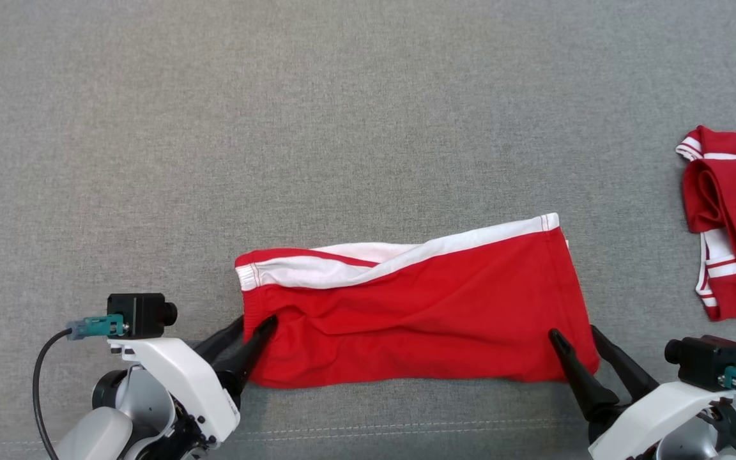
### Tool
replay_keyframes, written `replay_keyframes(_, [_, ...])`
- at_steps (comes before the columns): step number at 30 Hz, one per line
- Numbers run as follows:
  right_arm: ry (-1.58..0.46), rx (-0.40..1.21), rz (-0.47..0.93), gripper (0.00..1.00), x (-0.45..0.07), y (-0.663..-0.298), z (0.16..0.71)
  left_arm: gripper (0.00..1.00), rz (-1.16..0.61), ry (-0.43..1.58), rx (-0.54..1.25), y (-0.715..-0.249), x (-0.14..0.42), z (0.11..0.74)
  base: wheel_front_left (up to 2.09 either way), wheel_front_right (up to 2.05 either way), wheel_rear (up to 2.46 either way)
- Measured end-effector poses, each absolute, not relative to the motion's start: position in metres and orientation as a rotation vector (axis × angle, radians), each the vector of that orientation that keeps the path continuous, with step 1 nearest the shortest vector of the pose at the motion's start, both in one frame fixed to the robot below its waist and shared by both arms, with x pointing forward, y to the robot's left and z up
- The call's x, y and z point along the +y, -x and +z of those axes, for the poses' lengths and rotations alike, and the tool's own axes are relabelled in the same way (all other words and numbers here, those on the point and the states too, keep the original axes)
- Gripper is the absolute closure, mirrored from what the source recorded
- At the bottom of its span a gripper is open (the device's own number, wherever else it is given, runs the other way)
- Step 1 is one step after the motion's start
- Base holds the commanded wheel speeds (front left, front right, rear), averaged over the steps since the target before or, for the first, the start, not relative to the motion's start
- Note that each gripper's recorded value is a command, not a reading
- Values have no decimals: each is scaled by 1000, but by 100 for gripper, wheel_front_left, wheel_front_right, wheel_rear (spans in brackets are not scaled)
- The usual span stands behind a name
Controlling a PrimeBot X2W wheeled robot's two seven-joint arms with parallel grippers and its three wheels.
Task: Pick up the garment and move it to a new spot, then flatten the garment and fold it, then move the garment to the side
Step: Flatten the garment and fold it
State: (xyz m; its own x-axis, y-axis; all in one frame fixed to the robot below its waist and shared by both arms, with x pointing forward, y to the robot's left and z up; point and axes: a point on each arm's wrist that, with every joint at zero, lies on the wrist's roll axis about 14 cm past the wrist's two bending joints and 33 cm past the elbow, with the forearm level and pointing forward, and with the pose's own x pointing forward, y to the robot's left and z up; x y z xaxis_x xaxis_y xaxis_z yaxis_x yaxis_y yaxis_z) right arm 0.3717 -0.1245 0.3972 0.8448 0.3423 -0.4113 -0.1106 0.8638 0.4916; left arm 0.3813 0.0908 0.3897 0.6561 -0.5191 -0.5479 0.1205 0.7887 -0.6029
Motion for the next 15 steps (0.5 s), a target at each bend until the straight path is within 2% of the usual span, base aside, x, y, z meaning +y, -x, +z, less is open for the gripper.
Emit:
replay_keyframes(7, [-393, 386, 196, 0, -147, -376, 416, 0, -303, 426, 653, -392, 114, 401, 0, 0, 0])
replay_keyframes(15, [-260, 179, 135, 0, -178, -384, 458, 0, -170, 326, 408, -406, 146, 449, 0, 0, 0])
